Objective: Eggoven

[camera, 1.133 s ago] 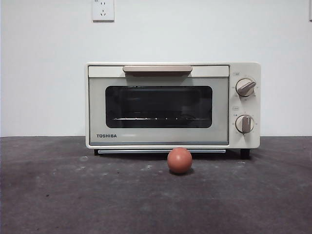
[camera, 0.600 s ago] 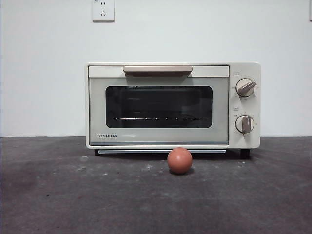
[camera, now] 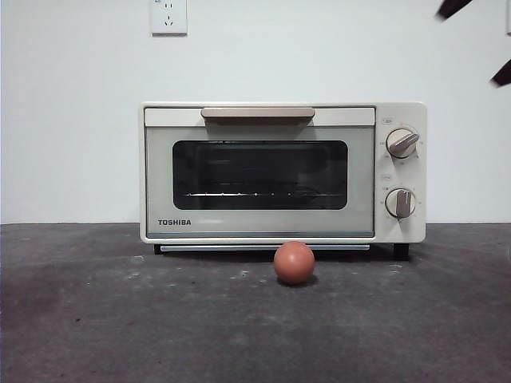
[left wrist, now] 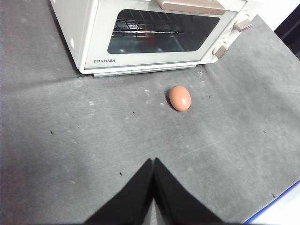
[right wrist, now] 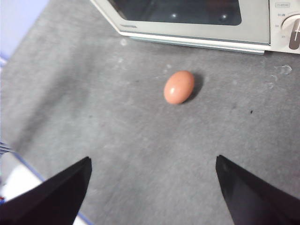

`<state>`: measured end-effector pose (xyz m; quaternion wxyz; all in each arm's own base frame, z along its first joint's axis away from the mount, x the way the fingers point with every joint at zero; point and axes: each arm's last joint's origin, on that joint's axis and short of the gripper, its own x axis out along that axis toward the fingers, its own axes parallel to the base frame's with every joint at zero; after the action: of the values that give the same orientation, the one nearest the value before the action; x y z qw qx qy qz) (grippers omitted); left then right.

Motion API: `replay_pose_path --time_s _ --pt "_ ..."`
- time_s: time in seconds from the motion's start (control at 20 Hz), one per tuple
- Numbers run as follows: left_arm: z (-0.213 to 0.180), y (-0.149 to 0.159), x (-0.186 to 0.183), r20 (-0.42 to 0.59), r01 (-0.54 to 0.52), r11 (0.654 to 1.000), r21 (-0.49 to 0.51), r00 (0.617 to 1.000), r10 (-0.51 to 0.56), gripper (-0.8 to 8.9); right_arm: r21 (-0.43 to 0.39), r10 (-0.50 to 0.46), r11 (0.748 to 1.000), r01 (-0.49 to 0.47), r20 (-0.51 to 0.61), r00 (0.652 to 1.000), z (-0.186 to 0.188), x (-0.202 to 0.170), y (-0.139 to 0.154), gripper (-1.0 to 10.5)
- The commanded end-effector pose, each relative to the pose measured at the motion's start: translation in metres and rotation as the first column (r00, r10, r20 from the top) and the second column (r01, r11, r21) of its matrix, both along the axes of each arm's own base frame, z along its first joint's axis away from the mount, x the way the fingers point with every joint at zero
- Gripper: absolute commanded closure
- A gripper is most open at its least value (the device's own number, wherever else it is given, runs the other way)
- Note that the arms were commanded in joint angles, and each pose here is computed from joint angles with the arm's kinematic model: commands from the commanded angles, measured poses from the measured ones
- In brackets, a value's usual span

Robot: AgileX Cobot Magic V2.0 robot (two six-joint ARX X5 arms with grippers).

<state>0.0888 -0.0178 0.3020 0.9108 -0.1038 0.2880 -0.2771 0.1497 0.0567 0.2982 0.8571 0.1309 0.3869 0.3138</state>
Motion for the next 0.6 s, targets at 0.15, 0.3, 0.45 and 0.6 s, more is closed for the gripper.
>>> replay_pose_path --time_s 0.15,0.3,0.45,0.6 --pt "0.007 0.000 0.000 0.031 0.010 1.000 0.003 0.999 -0.010 8.06 -0.058 -0.062 0.996 0.060 -0.024 0.998 -0.011 0.026 0.045 5.2" --pt "0.006 0.000 0.000 0.030 0.010 1.000 0.003 0.999 -0.010 8.06 -0.084 -0.098 0.992 0.096 -0.018 0.995 -0.027 0.043 0.078 5.2" --pt "0.006 -0.001 0.000 0.030 0.023 1.000 0.003 0.999 -0.023 8.06 -0.158 -0.126 0.980 0.117 -0.047 0.991 -0.046 0.061 0.105 5.2" --pt "0.006 -0.003 -0.001 0.030 0.046 0.999 0.003 0.999 -0.046 8.06 -0.215 -0.131 0.970 0.113 -0.070 0.989 -0.058 0.081 0.127 5.2"
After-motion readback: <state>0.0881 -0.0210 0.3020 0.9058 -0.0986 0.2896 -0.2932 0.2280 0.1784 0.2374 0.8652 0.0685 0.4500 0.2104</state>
